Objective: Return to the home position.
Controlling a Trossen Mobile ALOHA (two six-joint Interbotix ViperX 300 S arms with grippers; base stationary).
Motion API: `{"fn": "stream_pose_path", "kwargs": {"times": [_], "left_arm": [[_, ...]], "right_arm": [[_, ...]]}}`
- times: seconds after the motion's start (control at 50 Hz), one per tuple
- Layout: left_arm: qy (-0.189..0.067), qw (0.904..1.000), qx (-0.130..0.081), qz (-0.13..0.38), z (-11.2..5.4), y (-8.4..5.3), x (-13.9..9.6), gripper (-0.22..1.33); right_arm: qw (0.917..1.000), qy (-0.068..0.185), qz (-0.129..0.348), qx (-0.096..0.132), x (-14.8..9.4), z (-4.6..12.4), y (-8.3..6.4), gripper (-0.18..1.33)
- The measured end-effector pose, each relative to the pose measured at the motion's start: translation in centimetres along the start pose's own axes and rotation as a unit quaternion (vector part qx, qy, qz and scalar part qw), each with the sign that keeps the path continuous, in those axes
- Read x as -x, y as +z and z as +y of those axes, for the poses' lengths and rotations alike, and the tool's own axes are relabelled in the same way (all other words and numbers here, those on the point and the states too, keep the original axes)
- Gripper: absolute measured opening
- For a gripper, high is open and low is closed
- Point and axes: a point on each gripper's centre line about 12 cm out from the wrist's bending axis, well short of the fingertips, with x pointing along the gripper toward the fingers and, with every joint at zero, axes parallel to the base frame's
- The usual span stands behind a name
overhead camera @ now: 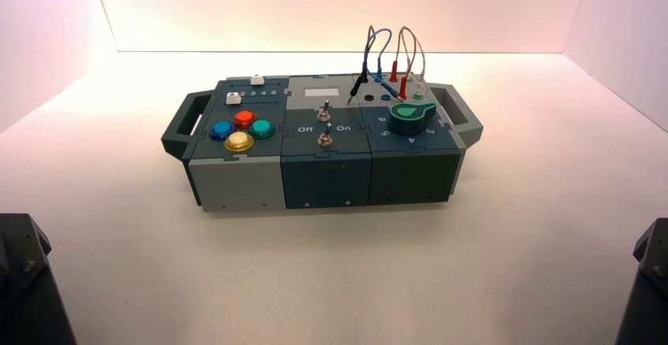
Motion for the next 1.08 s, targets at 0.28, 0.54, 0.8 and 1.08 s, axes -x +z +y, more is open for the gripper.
{"fn": "stream_pose_path", "kwargs": {"times": [0.28,0.54,0.8,1.08], "left_arm": [[0.002,0.9997,0.015,-0.018,0.3,-1.0,2.3,-0.11],[0.005,0.9999,0.016,0.000,0.5,-2.8,2.3,-0.17],[0.006,0.9998,0.015,-0.008,0.5,-2.9,2.7,-0.17],[0.005,0.9998,0.017,-0.010,0.5,-3.0,2.7,-0.16]], "right_arm": [[1.0000,-0.001,-0.005,-0.004,1.9,-0.1,-2.1,0.60],[0.9993,0.001,-0.037,0.000,3.1,-0.1,-2.2,-0.14],[0.9997,0.002,-0.026,0.003,2.5,0.0,-2.8,-0.14],[0.9997,0.003,-0.024,0.003,2.4,0.0,-3.0,-0.14]]}}
